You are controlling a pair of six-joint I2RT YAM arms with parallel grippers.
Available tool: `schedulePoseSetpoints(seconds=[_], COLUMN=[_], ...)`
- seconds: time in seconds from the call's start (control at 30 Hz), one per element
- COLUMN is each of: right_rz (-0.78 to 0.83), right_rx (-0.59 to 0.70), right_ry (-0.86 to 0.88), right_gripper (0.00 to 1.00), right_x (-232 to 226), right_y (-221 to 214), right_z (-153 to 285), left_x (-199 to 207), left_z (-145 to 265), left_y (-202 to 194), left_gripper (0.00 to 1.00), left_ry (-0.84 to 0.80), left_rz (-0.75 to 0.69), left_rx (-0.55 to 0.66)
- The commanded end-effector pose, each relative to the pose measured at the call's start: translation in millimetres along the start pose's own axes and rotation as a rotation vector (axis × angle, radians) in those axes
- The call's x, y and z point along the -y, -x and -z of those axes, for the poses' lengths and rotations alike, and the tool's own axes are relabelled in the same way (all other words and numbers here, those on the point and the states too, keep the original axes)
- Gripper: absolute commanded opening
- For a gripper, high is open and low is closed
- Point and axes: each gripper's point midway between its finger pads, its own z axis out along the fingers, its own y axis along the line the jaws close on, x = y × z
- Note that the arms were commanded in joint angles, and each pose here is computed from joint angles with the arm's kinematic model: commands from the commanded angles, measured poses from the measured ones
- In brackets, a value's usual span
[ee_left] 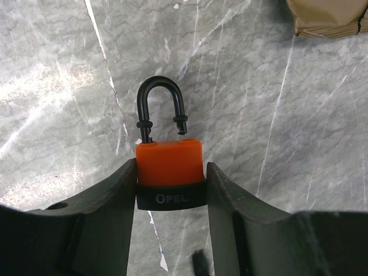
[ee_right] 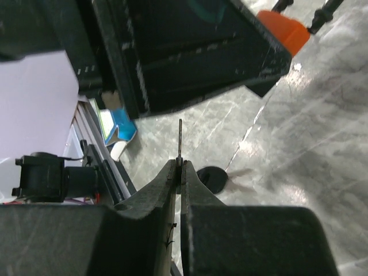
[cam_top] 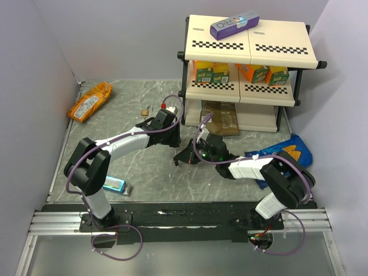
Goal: Unlock with the key
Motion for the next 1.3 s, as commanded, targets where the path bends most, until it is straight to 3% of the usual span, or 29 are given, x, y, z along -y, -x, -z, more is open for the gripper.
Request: schedulePoseSetpoints(seconds=[0.0, 1.27], right_rz=[0.006, -0.063], right_rx=[0.071, 0.04], right_ry=[0.064, 0.036], right_gripper=[0.0, 0.0], right_x=[-14.4, 19.0], right_y=[30.5, 34.4], right_z=[-8.2, -30.6], left_x=[21.3, 28.2], left_z=[20.8, 25.1], left_y=[31.8, 32.6], left_gripper=[0.01, 0.01], left_ry=[-0.066, -0.084], left_rz=[0.027, 0.019], left_rx=[0.118, 0.127])
